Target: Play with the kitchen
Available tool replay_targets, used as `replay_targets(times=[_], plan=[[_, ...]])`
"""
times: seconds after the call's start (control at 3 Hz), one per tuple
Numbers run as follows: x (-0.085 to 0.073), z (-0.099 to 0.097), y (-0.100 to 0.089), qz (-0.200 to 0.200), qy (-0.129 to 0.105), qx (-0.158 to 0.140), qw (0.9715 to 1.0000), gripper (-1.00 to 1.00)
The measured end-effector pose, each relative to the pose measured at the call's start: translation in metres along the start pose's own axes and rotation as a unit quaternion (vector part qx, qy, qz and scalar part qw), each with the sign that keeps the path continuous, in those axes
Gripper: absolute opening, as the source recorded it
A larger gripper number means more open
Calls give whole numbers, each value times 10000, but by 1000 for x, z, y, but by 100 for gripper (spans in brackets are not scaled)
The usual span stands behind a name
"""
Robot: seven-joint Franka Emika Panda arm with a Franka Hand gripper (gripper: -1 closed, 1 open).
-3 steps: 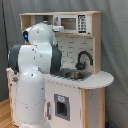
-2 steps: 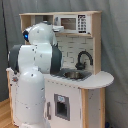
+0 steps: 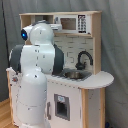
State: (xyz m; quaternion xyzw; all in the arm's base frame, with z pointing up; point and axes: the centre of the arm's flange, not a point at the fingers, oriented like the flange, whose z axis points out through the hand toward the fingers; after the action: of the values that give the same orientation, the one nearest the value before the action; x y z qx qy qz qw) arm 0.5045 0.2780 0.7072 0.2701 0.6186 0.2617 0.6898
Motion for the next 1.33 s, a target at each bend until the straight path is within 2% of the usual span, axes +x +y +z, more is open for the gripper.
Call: replay_targets(times=[0.33, 0.67, 1.0, 1.33], plan=[[1, -3, 3, 14, -2, -15, 10000, 100], [4, -9, 11, 68, -31, -1, 10000, 100], [11, -14, 8, 119, -164, 290, 9994, 100], [8, -17, 1, 66, -289, 513, 9982, 100]])
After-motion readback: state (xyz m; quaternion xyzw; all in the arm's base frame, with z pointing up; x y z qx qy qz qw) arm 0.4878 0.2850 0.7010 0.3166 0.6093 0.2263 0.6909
